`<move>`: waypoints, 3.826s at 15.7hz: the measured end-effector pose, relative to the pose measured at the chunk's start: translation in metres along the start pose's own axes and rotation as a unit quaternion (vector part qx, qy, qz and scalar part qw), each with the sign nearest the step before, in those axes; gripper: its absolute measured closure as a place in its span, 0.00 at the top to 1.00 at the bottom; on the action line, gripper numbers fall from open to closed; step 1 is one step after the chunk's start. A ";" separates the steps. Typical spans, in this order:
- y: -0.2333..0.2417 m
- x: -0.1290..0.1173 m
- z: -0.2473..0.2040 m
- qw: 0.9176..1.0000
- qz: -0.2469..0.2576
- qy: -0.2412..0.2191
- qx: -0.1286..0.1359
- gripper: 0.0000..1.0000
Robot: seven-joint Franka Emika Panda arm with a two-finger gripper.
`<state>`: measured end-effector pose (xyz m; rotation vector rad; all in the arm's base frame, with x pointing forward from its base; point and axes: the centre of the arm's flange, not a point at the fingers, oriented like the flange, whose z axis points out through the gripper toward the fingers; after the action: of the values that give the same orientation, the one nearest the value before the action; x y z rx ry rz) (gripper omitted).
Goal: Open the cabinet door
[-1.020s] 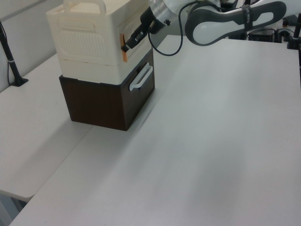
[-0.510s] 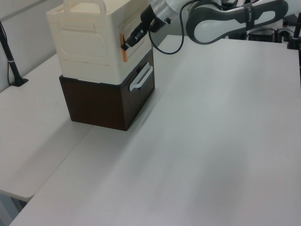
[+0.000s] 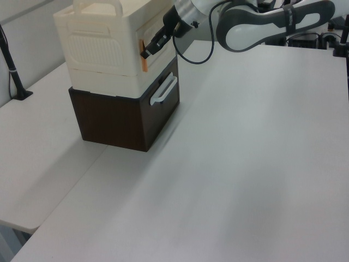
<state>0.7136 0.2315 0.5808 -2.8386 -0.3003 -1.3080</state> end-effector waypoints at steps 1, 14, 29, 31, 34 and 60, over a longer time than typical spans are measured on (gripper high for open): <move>-0.002 -0.001 0.000 1.000 -0.002 0.000 0.001 0.30; -0.016 -0.012 0.011 0.999 -0.005 0.003 -0.045 0.26; -0.013 -0.013 0.009 0.999 -0.001 0.002 -0.047 0.15; -0.013 -0.015 0.007 0.999 -0.001 -0.001 -0.046 0.15; -0.012 -0.020 0.002 0.999 -0.001 -0.007 -0.044 0.15; 0.048 -0.033 -0.074 0.976 -0.048 -0.210 0.028 0.15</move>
<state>0.6452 0.1726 0.6083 -3.0598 -0.4712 -0.6780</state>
